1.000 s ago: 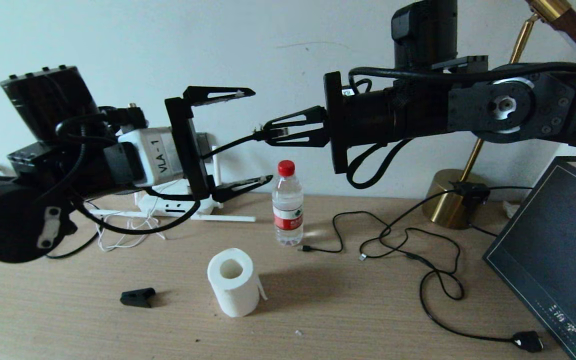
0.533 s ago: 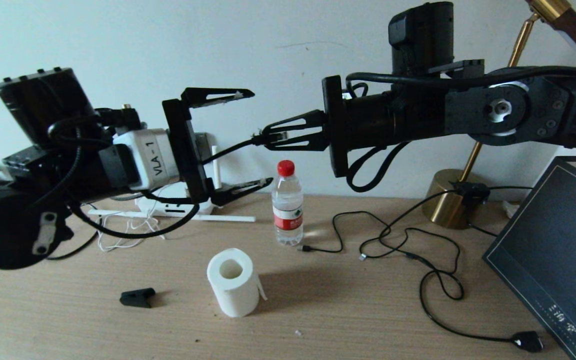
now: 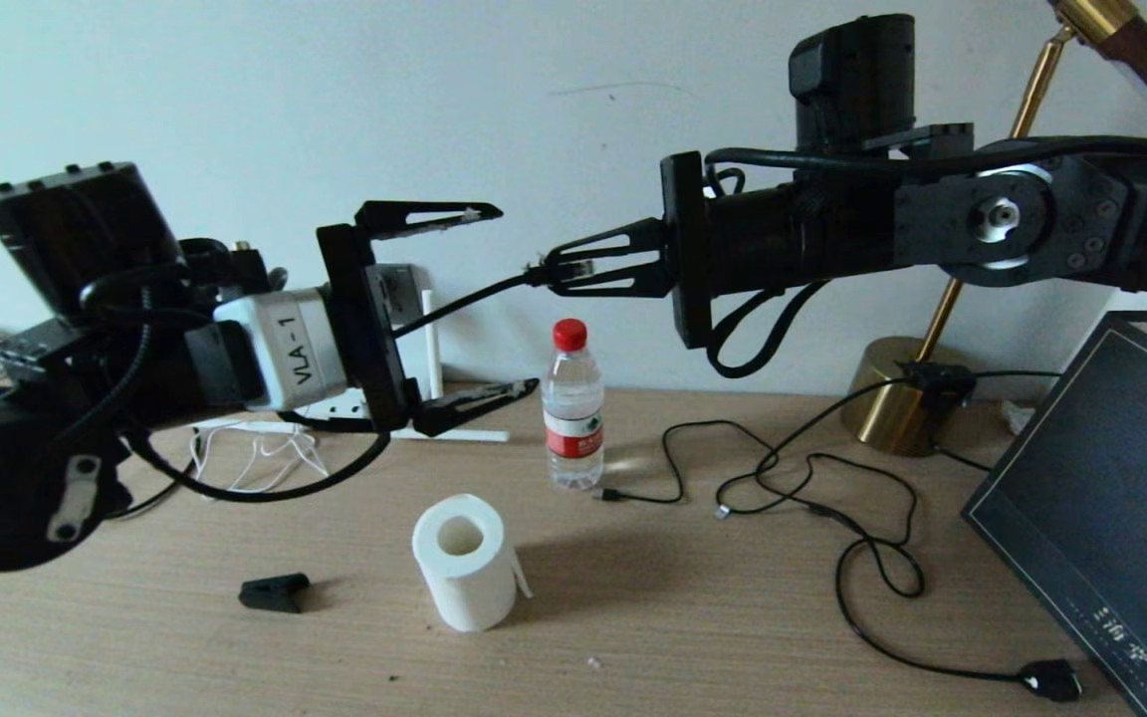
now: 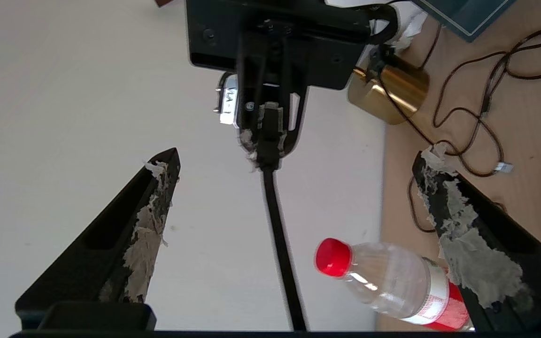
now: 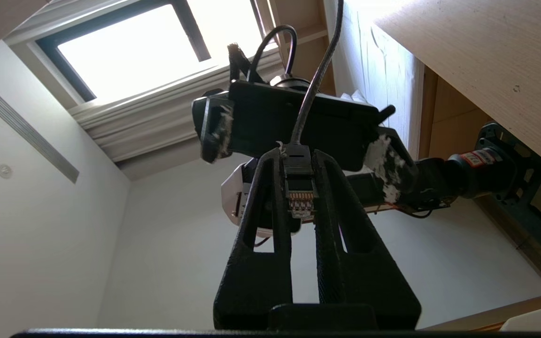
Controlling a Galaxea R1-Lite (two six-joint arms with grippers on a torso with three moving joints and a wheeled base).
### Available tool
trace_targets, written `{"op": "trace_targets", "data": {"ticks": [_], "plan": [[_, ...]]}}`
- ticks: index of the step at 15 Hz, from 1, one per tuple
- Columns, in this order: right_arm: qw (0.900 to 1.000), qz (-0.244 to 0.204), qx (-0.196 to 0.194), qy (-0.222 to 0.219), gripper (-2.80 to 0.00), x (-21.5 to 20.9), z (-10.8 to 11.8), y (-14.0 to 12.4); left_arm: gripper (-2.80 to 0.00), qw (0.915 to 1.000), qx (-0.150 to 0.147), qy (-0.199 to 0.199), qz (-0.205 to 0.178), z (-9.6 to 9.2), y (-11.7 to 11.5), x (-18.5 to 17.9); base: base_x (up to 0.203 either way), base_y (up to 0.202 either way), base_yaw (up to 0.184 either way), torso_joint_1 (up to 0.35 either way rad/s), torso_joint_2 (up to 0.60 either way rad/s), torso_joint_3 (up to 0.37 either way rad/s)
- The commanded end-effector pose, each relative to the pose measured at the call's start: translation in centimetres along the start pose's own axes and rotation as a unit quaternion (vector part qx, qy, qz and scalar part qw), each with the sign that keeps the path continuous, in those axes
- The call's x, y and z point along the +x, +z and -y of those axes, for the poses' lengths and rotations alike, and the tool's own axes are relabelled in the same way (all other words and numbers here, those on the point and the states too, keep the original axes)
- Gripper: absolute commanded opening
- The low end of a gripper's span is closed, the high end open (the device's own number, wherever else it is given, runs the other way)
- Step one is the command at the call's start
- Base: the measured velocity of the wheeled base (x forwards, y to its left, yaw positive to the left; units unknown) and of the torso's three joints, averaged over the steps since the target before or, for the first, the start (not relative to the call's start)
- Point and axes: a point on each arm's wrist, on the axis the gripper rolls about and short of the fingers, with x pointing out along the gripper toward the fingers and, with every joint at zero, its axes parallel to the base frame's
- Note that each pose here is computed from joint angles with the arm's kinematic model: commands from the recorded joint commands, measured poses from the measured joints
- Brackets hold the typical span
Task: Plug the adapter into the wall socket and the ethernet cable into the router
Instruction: Hand it to the other hand
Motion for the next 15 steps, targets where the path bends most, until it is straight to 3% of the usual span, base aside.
{"op": "trace_targets", "data": {"ticks": [1, 15], "plan": [[1.0, -0.002, 0.004, 0.0, -2.8, -0.11, -0.02, 0.03, 0.0, 1.0, 0.0, -0.001, 0.002, 0.16, 0.05, -0.09, 0.0, 0.0, 0.0, 0.0, 0.0, 0.0], [1.0, -0.012, 0.008, -0.004, -2.8, 0.67, 0.23, -0.34, 0.0, 1.0, -0.003, 0.005, 0.005, -0.37, -0.24, 0.29, 0.0, 0.0, 0.0, 0.0, 0.0, 0.0]]}}
